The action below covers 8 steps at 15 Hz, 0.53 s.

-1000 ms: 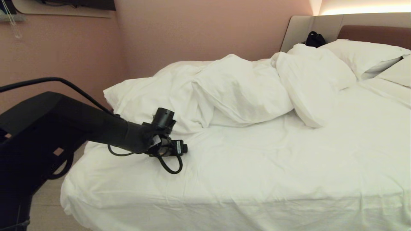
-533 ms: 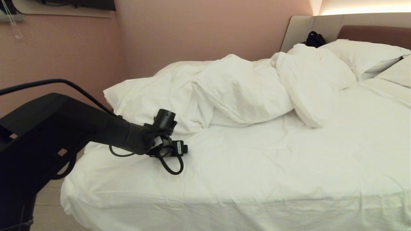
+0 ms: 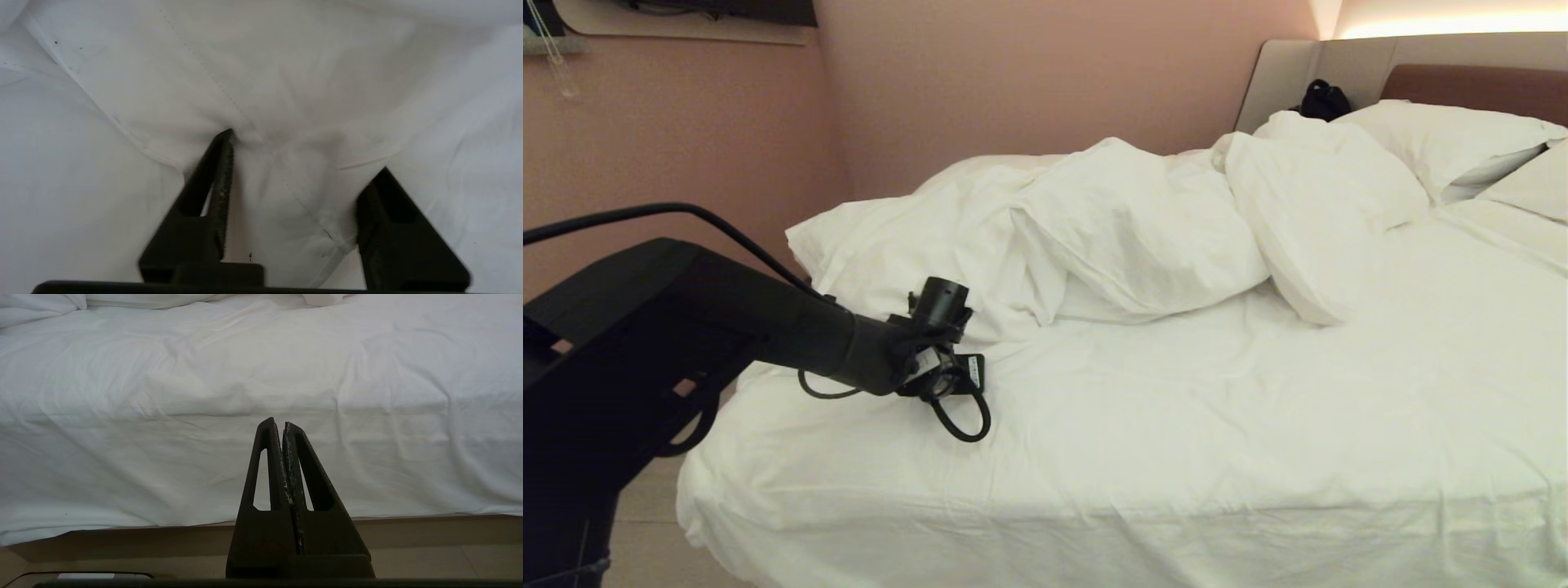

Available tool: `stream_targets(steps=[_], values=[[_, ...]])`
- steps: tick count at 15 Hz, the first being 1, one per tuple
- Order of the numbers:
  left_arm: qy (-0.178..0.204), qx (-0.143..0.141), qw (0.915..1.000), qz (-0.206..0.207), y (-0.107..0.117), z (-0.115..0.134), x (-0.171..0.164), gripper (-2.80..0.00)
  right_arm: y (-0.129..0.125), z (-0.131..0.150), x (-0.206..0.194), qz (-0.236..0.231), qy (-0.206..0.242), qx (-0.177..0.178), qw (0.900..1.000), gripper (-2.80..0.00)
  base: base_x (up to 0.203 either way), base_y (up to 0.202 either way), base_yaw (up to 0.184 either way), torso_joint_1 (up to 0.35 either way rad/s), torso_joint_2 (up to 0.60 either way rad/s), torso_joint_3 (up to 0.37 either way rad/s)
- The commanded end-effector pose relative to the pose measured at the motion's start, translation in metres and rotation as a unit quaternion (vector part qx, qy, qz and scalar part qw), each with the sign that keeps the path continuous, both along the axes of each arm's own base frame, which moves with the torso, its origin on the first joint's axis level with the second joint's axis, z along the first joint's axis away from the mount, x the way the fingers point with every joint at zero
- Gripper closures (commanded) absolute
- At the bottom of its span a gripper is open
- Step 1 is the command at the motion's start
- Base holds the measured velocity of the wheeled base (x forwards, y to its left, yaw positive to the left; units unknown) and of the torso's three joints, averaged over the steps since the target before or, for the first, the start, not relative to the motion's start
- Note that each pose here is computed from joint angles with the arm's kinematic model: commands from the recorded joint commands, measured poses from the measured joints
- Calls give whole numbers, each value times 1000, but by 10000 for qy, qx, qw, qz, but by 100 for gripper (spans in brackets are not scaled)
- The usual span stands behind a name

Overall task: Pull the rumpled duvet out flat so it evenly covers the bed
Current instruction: Hold the folded corner of the quilt, then flatten the corners of the folded blanket

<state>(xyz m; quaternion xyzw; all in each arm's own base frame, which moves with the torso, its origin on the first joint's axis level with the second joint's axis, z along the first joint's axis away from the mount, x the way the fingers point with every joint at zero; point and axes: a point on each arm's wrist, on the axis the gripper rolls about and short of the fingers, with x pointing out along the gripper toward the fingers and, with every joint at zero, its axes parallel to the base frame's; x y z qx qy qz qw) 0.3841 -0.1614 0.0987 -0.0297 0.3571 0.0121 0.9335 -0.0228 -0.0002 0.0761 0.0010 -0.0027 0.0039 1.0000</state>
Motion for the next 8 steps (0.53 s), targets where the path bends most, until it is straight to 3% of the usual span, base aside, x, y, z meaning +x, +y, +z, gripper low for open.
stream_targets(steps=[1, 6, 8], values=[[-18, 13, 10000, 20, 0, 0, 1, 0, 0, 0, 0, 2, -4, 5, 10000, 0, 0, 0, 0, 0, 0, 0], [-261, 121, 9993, 224, 1, 7, 1, 0, 0, 0, 0, 5, -4, -1, 10000, 0, 0, 0, 0, 0, 0, 0], [-411, 86, 9988, 253, 4, 20, -2, 0, 0, 0, 0, -1, -4, -1, 10000, 0, 0, 0, 0, 0, 0, 0]])
